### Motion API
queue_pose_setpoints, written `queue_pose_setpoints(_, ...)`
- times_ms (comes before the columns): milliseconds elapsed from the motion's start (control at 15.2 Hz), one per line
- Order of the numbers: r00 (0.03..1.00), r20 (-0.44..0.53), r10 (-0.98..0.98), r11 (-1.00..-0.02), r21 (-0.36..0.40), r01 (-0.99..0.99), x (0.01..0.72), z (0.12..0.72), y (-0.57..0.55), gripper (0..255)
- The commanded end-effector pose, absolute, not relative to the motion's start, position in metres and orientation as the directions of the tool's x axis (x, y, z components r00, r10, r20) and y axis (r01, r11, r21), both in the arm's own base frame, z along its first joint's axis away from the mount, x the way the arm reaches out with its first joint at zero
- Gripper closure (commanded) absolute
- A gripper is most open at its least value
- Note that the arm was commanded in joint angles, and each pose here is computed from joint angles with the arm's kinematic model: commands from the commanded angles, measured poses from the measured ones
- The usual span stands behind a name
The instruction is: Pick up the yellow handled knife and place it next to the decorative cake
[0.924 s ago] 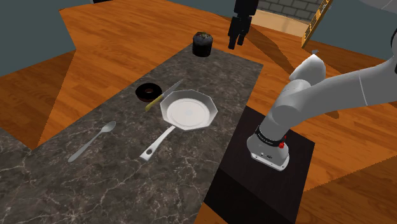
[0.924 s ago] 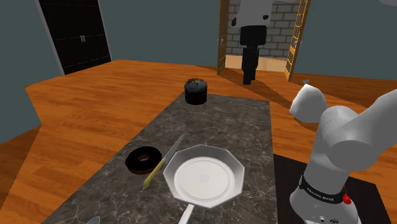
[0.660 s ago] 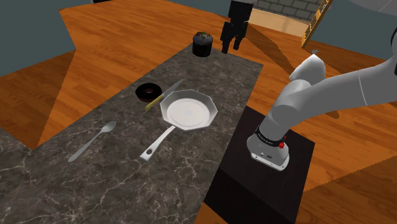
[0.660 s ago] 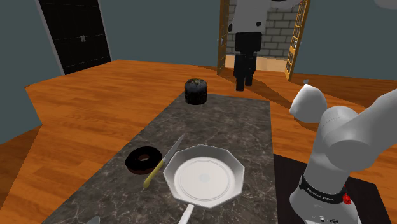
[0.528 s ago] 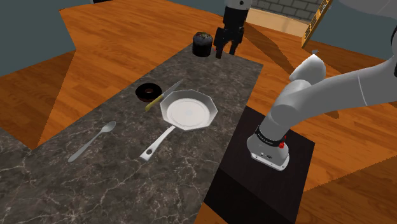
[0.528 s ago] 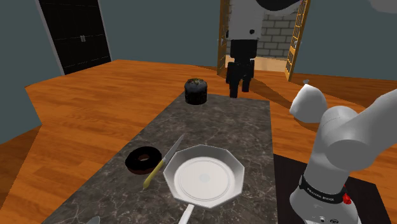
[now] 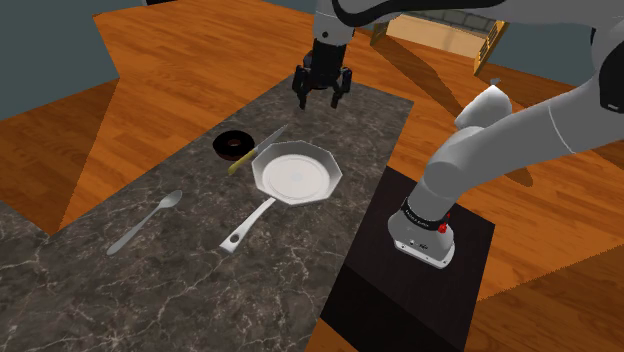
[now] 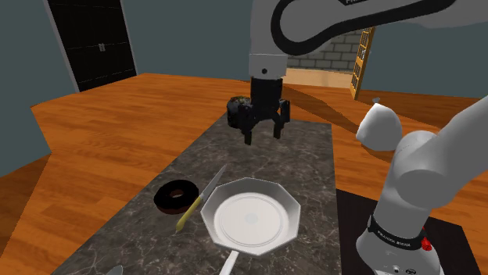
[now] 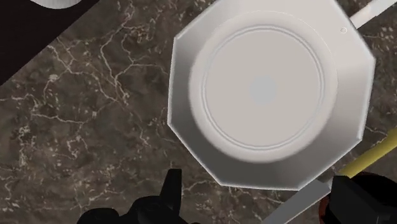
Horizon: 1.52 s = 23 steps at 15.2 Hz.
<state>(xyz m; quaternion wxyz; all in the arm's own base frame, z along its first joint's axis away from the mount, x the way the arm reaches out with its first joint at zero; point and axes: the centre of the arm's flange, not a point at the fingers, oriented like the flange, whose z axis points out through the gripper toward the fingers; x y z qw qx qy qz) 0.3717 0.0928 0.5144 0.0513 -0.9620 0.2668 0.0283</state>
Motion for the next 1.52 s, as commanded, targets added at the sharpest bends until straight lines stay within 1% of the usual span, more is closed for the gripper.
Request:
queue_pose_setpoints(0,0.794,-0.080,-0.603,-0.790,-0.076,-0.608,0.387,0.497,0.105,0)
queue_pose_setpoints(396,0.571,-0.069,-0.818,-0.569,-0.052,-0.821,0.442,0.447,0.126,0)
queue_pose_setpoints(924,0.194,-0.045,-0.980,-0.193,-0.026,-0.981,0.519,0.379,0.125,0)
queue_pose_setpoints(990,0.179,-0.044,-0.983,-0.178,-0.025,-0.984,0.522,0.376,0.124,0)
queue_pose_setpoints(1452,0.179,-0.044,-0.983,-0.178,-0.025,-0.984,0.523,0.336,0.126,0)
